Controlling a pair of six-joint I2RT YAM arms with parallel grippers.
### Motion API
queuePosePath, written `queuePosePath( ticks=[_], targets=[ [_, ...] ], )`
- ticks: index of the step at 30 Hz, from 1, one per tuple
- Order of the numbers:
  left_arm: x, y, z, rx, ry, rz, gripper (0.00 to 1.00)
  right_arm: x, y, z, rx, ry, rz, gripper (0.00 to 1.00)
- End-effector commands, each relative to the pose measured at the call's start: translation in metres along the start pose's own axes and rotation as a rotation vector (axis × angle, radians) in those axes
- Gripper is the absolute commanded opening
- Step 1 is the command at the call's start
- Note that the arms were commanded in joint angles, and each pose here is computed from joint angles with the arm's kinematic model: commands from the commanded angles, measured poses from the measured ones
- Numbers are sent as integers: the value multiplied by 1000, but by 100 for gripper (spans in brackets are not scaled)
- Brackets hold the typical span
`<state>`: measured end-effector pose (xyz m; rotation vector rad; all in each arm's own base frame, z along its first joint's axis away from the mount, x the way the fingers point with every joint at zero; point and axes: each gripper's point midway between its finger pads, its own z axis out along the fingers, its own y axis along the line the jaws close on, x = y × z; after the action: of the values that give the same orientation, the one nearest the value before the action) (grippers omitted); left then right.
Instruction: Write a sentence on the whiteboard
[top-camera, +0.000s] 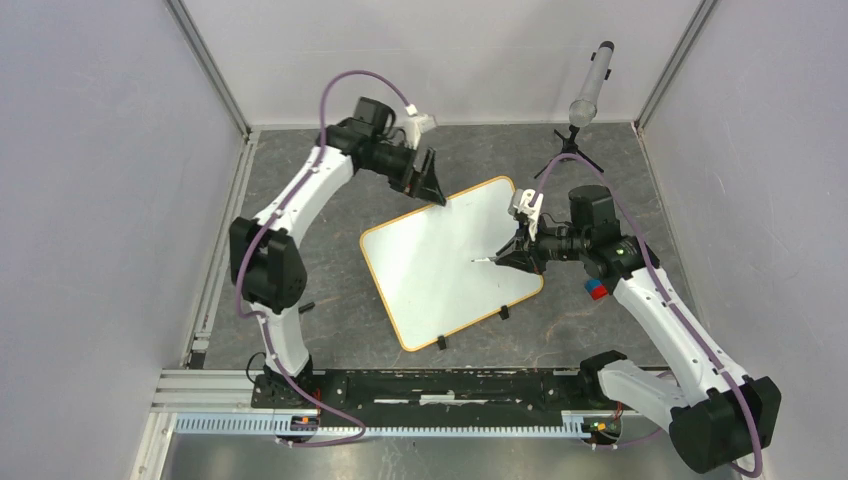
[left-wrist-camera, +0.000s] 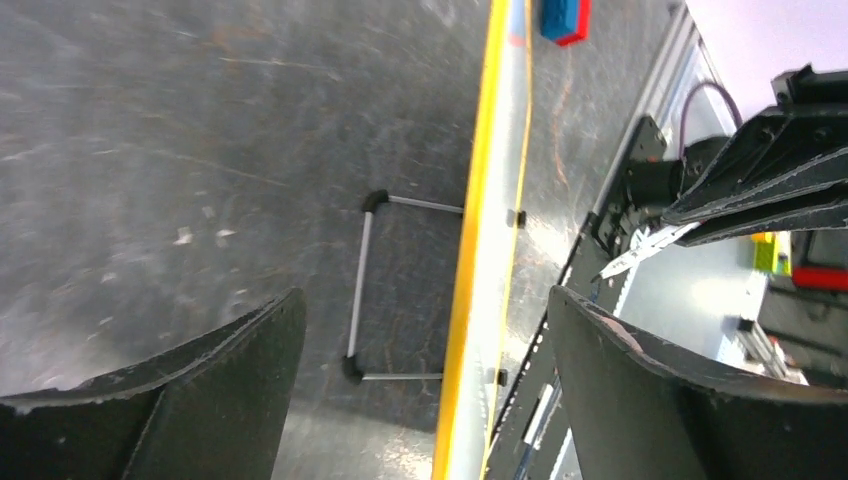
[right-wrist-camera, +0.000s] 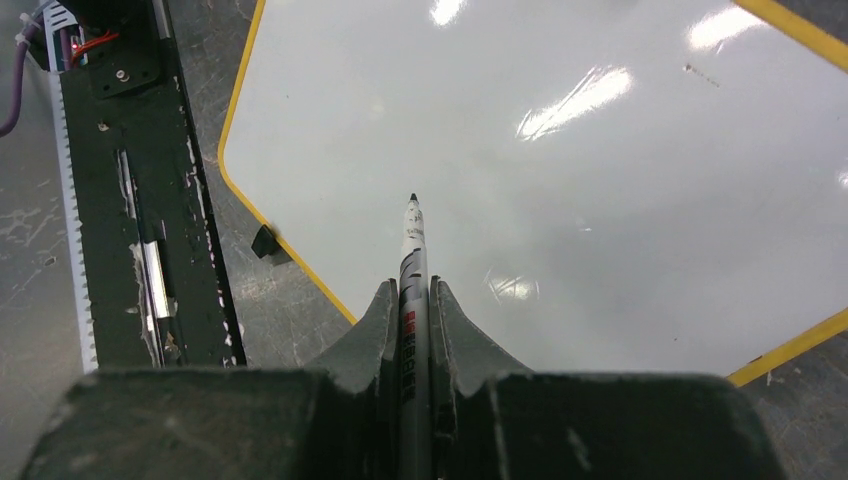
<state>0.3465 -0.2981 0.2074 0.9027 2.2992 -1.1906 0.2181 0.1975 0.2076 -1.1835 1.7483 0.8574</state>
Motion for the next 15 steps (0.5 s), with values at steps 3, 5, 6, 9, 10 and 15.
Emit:
queuePosePath(
  ticks=[3,5,6,9,10,15],
  targets=[
    [-28,0,-96,-131,-203,40,100,-40,-5,2,20,-55,-110,0],
    [-19,2,-113,-164,-221,28,100,-46,-6,7,23,-54,-129,0],
    [-12,2,-122,-186,-224,24,100,-49,-6,8,26,-53,-137,0],
    [11,5,-139,-260,-209,11,100,-58,-8,16,36,-52,-159,0],
    [19,5,-145,-277,-207,10,100,-61,-8,19,42,-51,-163,0],
    [48,14,-169,-424,-246,-38,100,-76,-16,36,74,-55,-158,0]
  ],
)
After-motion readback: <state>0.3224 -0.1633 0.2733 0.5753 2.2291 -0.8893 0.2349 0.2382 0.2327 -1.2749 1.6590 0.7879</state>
